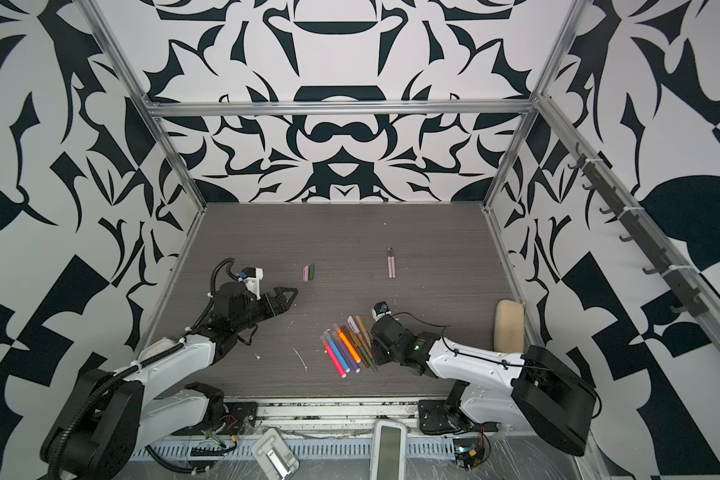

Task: Open the pen caps
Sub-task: 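Move the right gripper back over the pen bundle while the left withdraws, then lower the right gripper onto the tan capped pen and grasp its barrel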

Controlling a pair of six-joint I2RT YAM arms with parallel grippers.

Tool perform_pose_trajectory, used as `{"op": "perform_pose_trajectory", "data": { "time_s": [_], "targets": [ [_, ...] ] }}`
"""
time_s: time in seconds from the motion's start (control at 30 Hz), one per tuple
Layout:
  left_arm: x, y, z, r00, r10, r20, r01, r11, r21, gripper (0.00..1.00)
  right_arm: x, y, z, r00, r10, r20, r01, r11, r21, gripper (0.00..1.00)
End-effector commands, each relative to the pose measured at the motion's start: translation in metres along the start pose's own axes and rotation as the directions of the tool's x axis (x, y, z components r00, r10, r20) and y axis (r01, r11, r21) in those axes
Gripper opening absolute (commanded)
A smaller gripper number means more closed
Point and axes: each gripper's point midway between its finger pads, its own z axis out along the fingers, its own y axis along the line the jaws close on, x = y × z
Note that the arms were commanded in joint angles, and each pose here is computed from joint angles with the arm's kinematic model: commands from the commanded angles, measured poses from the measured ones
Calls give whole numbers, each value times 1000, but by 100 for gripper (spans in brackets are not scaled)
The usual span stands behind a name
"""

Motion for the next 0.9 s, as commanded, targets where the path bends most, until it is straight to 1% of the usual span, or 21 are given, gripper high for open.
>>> {"op": "perform_pose_trajectory", "data": {
  "time_s": [0.0, 0.23, 0.43, 0.67, 0.87],
  "targets": [
    [-9, -8, 1, 1000, 9, 13, -10, 1000, 24, 99, -14, 10, -3, 999, 5, 37, -4, 1000, -24, 29],
    [-9, -8, -1, 1000, 10, 20, -10, 1000, 24, 99, -13, 15, -3, 999, -7, 38, 9, 998, -56, 30],
    [-8, -9, 4, 1000, 5, -6, -5, 1000, 28, 99, -13, 19, -1, 999, -16, 29, 18, 997, -69, 30],
    [-8, -7, 3, 1000, 1, 1, -1, 1000, 15, 99, -10, 16, 8, 1000, -16, -12, 16, 999, -28, 29],
    [-8, -7, 4, 1000, 1, -8, -1, 1000, 16, 99, -10, 6, 10, 1000, 4, -24, -3, 999, 41, 27]
  ]
}}
